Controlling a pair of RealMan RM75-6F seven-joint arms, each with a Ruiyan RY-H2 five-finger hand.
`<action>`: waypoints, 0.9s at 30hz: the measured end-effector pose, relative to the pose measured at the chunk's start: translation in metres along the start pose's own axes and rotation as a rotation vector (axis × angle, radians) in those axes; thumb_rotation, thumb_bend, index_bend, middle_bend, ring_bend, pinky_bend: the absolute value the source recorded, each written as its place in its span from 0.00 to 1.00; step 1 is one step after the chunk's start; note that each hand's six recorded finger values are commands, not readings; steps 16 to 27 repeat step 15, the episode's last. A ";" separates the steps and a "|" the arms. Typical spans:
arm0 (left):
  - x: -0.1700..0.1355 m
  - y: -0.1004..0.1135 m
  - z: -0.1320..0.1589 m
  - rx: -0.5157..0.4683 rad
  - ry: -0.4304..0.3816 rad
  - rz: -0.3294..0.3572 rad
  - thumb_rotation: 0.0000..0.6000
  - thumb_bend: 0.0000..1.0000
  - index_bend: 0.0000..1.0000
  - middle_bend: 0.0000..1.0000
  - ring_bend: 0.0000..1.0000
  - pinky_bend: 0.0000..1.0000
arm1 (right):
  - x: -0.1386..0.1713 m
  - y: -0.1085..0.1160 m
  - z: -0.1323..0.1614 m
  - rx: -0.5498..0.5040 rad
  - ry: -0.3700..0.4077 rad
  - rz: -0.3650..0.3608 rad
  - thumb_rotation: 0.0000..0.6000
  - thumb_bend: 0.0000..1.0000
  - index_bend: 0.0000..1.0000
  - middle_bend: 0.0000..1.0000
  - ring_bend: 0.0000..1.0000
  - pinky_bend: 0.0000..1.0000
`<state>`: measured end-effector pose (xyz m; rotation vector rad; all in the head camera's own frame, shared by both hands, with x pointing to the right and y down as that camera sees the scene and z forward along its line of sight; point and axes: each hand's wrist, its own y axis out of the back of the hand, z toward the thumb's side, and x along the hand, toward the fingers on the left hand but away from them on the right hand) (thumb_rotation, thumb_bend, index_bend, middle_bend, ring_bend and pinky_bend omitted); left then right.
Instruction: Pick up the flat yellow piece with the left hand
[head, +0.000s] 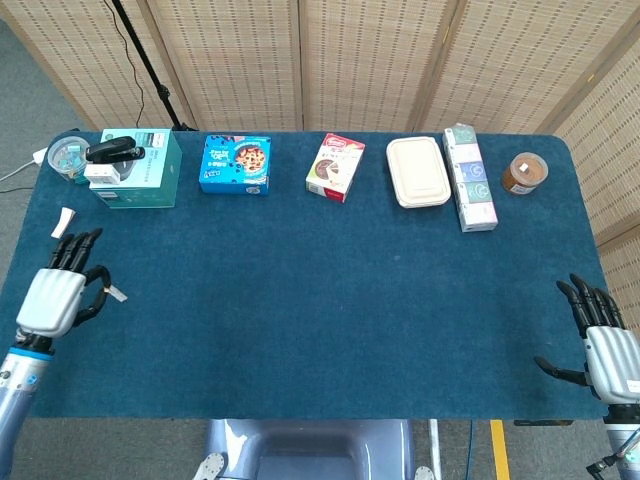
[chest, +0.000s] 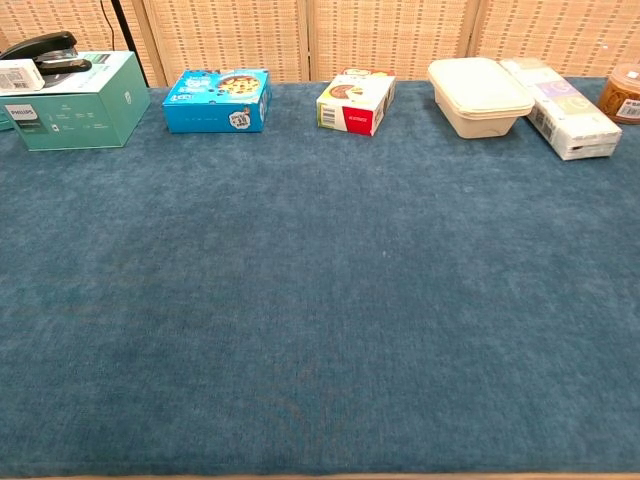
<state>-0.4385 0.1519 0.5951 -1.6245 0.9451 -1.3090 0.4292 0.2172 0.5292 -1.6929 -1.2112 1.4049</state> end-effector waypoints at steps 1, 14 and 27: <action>-0.008 0.002 -0.005 -0.007 0.030 0.021 1.00 0.43 0.63 0.00 0.00 0.00 | 0.000 0.000 0.000 0.000 0.000 0.001 1.00 0.00 0.00 0.00 0.00 0.00; -0.036 -0.002 -0.018 -0.037 0.140 -0.059 1.00 0.24 0.14 0.00 0.00 0.00 | 0.002 0.000 0.002 0.000 0.007 -0.001 1.00 0.00 0.00 0.00 0.00 0.00; -0.037 -0.002 -0.018 -0.039 0.141 -0.064 1.00 0.23 0.14 0.00 0.00 0.00 | 0.002 0.000 0.002 0.000 0.008 -0.001 1.00 0.00 0.00 0.00 0.00 0.00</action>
